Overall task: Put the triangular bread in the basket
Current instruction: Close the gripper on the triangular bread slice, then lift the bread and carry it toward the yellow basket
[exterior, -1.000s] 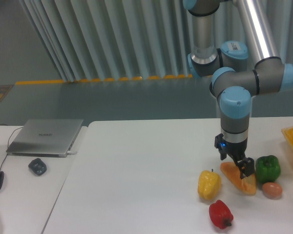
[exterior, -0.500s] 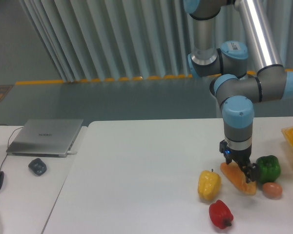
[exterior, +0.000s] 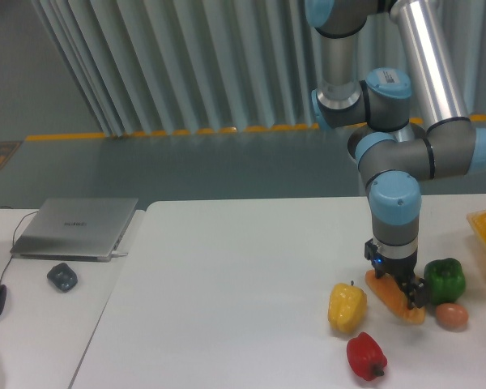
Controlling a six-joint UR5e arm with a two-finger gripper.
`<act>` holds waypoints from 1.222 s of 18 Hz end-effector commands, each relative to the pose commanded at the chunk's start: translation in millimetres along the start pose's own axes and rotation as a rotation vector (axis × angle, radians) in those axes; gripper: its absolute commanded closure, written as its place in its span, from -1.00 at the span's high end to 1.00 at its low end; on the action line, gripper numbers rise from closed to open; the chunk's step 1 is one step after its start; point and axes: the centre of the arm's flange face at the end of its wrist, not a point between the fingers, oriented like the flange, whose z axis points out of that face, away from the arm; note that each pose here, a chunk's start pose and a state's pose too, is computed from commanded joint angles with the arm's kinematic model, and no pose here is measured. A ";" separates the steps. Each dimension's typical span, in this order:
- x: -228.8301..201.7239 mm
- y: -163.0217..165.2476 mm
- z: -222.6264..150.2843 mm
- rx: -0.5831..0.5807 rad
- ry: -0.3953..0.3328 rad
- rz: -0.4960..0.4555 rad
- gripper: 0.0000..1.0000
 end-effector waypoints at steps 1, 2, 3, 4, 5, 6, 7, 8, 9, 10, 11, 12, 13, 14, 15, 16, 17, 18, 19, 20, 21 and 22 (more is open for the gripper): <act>-0.6 -0.3 -1.2 0.001 -0.001 0.000 -0.16; -0.8 -0.6 -2.0 0.003 -0.002 -0.006 -0.25; -2.9 -1.5 -7.7 0.008 -0.011 -0.013 -0.30; -4.3 -3.1 -12.4 0.012 -0.018 -0.012 -0.30; -5.0 -3.3 -16.8 0.015 -0.023 -0.013 -0.32; -6.2 -3.9 -21.2 0.019 -0.030 -0.012 -0.35; -7.9 -4.9 -27.0 0.027 -0.038 -0.014 -0.38; -8.8 -6.9 -34.4 0.038 -0.045 -0.014 -0.38; -8.5 -6.9 -35.4 0.040 -0.046 -0.016 -0.39; -8.6 -6.8 -34.3 0.037 -0.044 -0.019 -0.44; -8.5 -6.8 -34.2 0.037 -0.043 -0.026 -0.56; -7.9 -6.4 -34.6 0.035 -0.040 -0.031 -0.62; -6.8 -6.8 -35.2 0.034 -0.039 -0.029 -0.62; -4.4 -6.4 -39.2 0.035 -0.040 -0.028 -0.62; -0.5 -7.4 -41.7 0.032 -0.035 -0.023 -0.62; 2.4 -5.7 -46.7 0.032 -0.032 -0.023 -0.62; 3.8 -5.8 -48.3 0.030 -0.032 -0.021 -0.62; 3.8 -5.8 -48.3 0.030 -0.032 -0.021 -0.61; 4.6 -6.4 -48.2 0.030 -0.031 -0.021 -0.61; 5.5 -7.0 -47.5 0.029 -0.030 -0.020 -0.61; 6.7 -7.4 -46.4 0.026 -0.026 -0.020 -0.61; 8.1 -7.7 -47.1 0.023 -0.021 -0.018 -0.61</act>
